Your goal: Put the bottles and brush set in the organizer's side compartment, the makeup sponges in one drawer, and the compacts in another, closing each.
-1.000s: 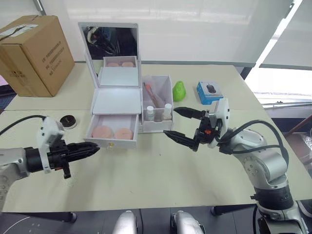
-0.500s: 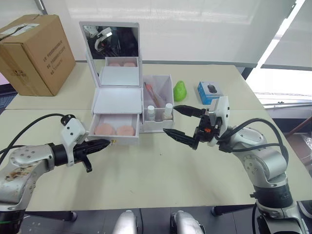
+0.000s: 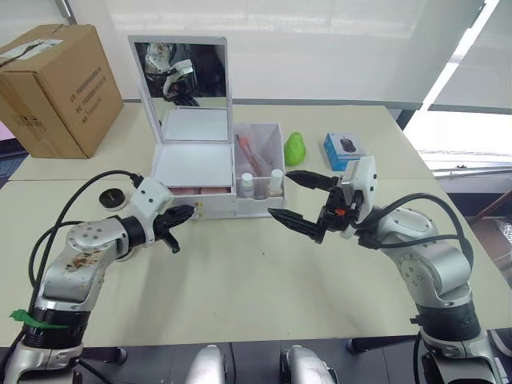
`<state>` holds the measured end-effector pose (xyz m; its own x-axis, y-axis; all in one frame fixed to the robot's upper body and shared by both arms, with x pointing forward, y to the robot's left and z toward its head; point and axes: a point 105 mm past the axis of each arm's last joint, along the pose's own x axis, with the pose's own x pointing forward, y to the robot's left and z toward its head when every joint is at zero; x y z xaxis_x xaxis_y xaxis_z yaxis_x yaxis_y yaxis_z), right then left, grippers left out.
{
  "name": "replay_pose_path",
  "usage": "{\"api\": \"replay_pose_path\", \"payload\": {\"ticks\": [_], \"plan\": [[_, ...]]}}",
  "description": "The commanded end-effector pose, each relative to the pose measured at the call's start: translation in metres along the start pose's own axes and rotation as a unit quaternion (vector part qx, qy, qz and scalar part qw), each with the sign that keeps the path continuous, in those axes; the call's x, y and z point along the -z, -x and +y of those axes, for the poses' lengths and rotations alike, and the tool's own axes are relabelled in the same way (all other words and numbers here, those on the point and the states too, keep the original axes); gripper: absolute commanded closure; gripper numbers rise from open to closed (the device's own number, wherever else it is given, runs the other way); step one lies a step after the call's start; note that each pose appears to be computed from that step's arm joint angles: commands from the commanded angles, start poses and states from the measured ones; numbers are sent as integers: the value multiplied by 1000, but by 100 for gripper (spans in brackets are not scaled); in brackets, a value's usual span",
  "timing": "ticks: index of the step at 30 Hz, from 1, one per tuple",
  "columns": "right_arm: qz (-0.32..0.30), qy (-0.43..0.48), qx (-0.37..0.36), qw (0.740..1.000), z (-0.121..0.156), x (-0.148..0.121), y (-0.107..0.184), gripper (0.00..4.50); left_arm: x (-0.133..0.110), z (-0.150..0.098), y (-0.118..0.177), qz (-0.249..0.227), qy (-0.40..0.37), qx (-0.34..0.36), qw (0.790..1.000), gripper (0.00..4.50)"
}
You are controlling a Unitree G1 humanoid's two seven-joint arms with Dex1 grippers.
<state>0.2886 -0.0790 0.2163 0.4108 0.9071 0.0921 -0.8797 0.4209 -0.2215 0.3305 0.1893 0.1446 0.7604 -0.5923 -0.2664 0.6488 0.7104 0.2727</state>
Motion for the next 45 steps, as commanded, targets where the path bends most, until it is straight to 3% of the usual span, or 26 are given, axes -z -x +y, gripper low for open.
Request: {"api": "replay_pose_path", "payload": {"ticks": [1, 24, 30, 34, 37, 40, 44, 45], "plan": [[-13, 25, -4, 1000, 2, -14, -2, 0, -13, 4, -6, -21, -22, -13, 999, 448], [-2, 21, -9, 1000, 5, -8, -4, 0, -25, 10, 3, -27, -19, -36, 999, 448], [3, 19, -7, 1000, 3, -7, 0, 0, -22, 12, 23, -31, 2, -36, 999, 448], [6, 17, -1, 1000, 1, -6, 5, 0, -39, 8, 49, -86, 49, -22, 995, 448], [15, 19, 15, 1000, -8, -5, 16, 0, -32, 16, 89, -97, 90, -26, 991, 448], [23, 20, 41, 999, -20, -4, 38, 0, -13, 32, 135, -61, 99, -59, 991, 448], [65, 21, 105, 992, -42, 10, 90, 0, 18, 72, 204, 5, 102, -171, 980, 448], [81, 21, 122, 989, -47, 14, 106, 0, 25, 79, 221, 20, 101, -193, 976, 411]]}}
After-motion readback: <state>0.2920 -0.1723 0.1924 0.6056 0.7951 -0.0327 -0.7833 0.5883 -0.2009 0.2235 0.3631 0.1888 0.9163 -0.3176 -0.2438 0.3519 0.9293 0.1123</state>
